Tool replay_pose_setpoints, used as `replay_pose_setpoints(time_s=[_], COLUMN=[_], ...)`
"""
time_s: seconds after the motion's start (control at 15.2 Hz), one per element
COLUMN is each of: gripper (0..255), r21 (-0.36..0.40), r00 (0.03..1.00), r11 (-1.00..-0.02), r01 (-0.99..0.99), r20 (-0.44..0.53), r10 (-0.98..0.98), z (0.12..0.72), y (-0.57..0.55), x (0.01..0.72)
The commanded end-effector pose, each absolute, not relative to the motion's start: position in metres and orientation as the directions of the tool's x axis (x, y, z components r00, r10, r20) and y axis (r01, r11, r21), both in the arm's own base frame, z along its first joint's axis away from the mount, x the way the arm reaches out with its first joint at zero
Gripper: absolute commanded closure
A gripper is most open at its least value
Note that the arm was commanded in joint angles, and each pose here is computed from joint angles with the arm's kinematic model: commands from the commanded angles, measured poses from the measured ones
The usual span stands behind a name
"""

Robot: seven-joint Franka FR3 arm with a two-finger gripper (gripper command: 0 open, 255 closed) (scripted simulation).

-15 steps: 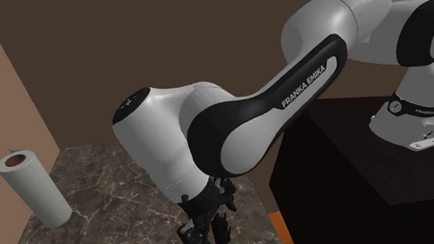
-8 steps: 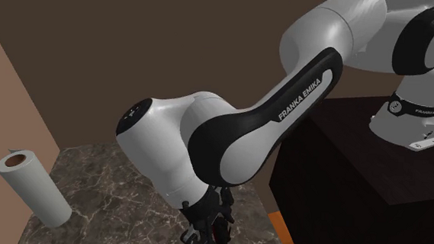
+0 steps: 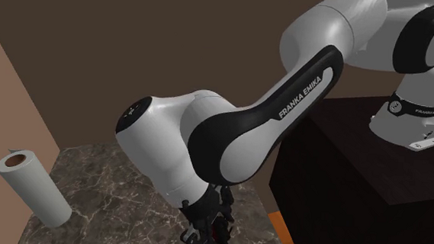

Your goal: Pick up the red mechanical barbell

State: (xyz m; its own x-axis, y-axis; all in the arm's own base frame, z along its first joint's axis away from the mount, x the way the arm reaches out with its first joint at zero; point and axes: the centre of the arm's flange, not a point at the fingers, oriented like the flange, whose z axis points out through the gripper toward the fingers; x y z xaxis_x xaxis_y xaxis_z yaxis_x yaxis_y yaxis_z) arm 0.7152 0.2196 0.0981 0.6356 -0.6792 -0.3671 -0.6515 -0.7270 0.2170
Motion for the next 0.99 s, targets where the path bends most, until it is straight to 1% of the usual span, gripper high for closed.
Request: replay_pose_setpoints(time_s=[0.0,0.92], gripper=[255,255], r21=[0.219,0.219], r00=[0.635,0.635], r11=[-0.727,-0.727], r01=[-0.651,-0.651], r20=[-0.367,-0.367], r10=[-0.680,-0.680], z=[0.105,0.174], y=[0.219,0.219], x=[0.715,0.715])
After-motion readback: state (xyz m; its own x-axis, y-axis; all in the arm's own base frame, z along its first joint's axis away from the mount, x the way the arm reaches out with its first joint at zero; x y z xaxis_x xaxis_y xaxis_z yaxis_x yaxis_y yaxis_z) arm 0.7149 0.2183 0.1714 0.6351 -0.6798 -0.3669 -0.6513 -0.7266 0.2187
